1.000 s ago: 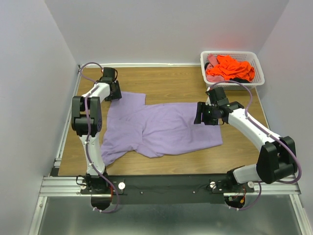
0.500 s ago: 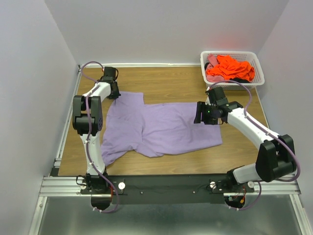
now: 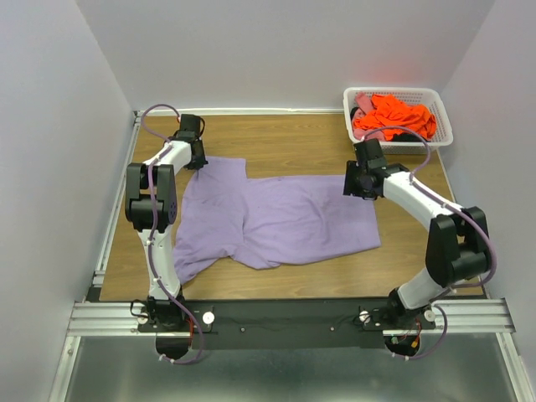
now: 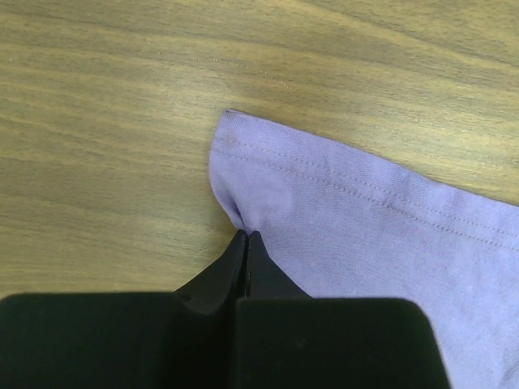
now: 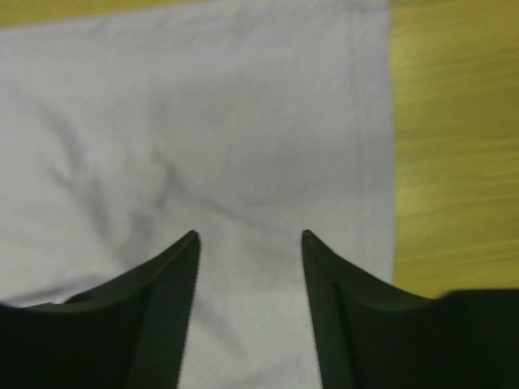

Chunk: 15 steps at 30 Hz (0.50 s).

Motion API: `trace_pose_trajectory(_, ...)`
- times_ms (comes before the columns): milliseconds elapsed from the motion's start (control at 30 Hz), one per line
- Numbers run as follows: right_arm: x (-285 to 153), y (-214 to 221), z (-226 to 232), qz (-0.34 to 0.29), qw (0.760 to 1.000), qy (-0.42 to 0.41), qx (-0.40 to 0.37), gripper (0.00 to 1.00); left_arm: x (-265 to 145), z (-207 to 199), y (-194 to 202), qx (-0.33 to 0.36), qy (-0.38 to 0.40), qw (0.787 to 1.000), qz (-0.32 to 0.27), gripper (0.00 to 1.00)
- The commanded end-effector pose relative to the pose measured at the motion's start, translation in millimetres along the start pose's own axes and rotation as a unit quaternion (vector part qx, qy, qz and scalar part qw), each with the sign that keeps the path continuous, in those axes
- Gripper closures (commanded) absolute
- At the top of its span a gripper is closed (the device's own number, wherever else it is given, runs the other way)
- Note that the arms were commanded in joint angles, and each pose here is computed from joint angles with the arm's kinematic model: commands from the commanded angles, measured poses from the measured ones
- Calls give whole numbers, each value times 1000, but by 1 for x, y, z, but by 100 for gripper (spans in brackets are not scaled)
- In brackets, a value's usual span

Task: Fold and stack the t-shirts
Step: Flatten the tshirt out

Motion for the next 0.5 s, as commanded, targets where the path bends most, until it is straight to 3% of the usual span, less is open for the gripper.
trace_pose_trajectory(0,23,-36,-10,-80,995,53,23,46,5,-1,25,13,-5,999,50,100)
trace_pose_trajectory(100,40,-49,-22,-89,994,48,44,50,2,-1,20,9,0,999,44,100)
trace_pose_trajectory(467,92,-90,-37,-116,990,26,81,50,-1,-4,13,4,15,999,32,100)
Point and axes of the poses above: each gripper's point midway between its finger pads, its own x axis out along the fingers, its own z axis along the line the jaws close on, y = z × x, the point moved 8 cm from there along -x, back along the fingers, and after that the axes turned 15 degrees about x, right-handed, at the moved point
